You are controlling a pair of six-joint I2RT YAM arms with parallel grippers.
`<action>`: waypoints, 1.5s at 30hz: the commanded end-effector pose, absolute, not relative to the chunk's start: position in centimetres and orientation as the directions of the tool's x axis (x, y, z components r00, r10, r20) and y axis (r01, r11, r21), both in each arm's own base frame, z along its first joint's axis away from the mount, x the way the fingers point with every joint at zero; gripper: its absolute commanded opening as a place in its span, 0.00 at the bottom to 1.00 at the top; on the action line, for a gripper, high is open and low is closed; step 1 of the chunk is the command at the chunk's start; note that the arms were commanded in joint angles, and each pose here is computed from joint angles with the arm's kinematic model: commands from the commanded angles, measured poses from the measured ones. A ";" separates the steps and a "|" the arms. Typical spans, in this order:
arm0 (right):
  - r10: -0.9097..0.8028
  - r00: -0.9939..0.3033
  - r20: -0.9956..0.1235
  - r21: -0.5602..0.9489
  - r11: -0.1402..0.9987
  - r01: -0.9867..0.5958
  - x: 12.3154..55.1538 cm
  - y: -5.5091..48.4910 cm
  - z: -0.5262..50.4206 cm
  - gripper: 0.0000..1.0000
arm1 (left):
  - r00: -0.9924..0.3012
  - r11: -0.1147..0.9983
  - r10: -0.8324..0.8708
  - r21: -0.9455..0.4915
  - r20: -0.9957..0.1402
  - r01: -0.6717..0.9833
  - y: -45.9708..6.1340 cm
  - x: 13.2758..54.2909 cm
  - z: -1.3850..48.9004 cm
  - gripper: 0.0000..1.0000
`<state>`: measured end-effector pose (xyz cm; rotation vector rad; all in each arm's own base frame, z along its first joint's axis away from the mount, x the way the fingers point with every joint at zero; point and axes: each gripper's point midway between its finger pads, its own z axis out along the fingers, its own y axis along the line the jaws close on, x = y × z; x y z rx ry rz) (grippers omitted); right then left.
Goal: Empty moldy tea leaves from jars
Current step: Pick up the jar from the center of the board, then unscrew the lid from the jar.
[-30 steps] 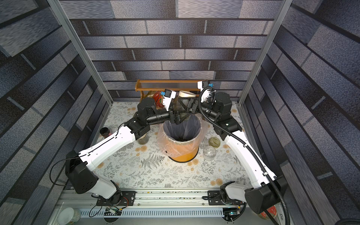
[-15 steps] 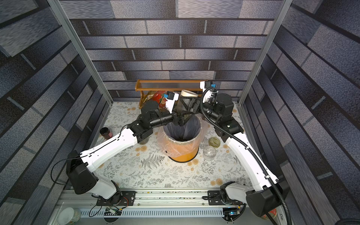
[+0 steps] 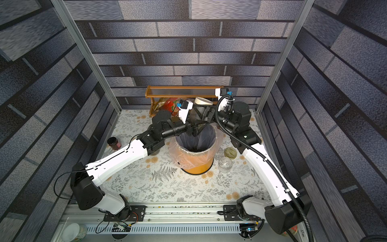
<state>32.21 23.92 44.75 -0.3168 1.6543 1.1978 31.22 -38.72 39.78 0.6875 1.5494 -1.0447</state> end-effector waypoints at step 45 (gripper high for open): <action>0.293 -0.603 -0.742 0.611 0.666 -0.428 33.5 21.7 44.6 1.00 | 0.322 0.731 0.286 0.423 -0.902 0.535 -33.1 34.9 41.6 0.31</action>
